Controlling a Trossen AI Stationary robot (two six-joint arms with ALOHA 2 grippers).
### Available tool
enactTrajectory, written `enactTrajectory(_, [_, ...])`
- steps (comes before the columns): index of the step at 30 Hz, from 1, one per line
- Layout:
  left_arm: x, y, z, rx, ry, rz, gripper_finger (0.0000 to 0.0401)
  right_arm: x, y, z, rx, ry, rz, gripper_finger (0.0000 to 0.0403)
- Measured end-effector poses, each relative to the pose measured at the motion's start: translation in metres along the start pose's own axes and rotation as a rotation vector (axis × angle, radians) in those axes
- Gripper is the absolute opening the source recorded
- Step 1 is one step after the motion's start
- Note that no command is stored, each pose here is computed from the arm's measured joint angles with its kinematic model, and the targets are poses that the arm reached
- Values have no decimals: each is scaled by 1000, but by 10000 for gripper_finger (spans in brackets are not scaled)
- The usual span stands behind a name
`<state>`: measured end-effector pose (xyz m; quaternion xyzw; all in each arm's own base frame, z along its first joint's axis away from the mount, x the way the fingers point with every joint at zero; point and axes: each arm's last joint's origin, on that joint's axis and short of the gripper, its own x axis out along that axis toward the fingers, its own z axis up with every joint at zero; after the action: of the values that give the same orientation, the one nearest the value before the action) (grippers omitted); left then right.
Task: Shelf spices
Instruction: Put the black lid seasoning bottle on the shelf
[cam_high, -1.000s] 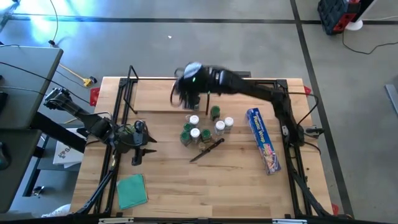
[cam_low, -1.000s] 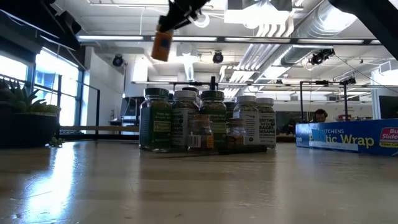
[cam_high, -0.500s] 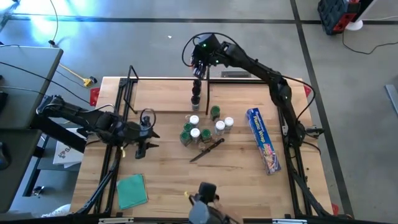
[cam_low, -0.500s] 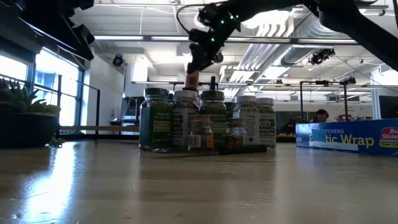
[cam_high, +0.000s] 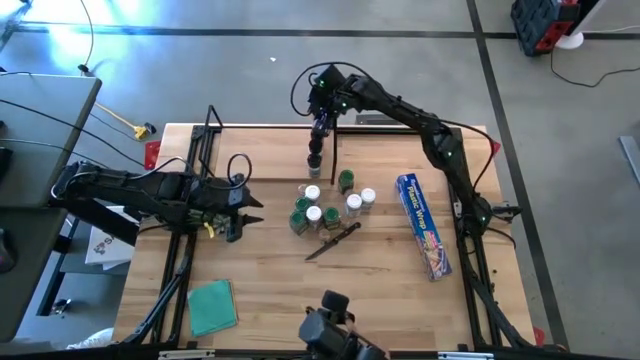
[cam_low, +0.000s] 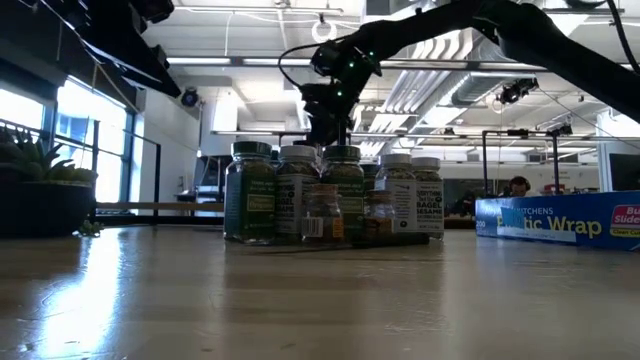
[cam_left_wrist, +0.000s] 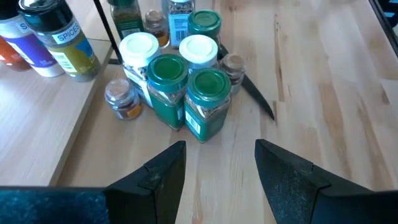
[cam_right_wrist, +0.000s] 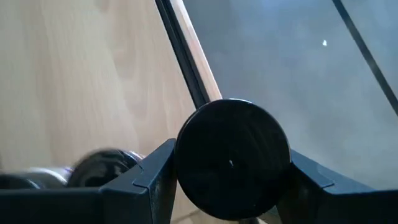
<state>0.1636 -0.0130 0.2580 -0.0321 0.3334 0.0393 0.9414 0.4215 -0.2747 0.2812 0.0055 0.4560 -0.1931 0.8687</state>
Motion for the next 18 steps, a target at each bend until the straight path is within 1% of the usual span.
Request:
enactTrajectory(5, [0,0,2,5,-19,-3,188,0,1,0,86,0,8,197])
enactTrajectory(8, [0,0,2,22,-20,0,188,3,4,0,115,2,6,197])
enactTrajectory(13, [0,2,4,34,-47,84,188,13,16,2,99,6,7,197])
enactTrajectory(18, [0,2,5,43,-59,86,188,21,18,0,124,22,-5,197])
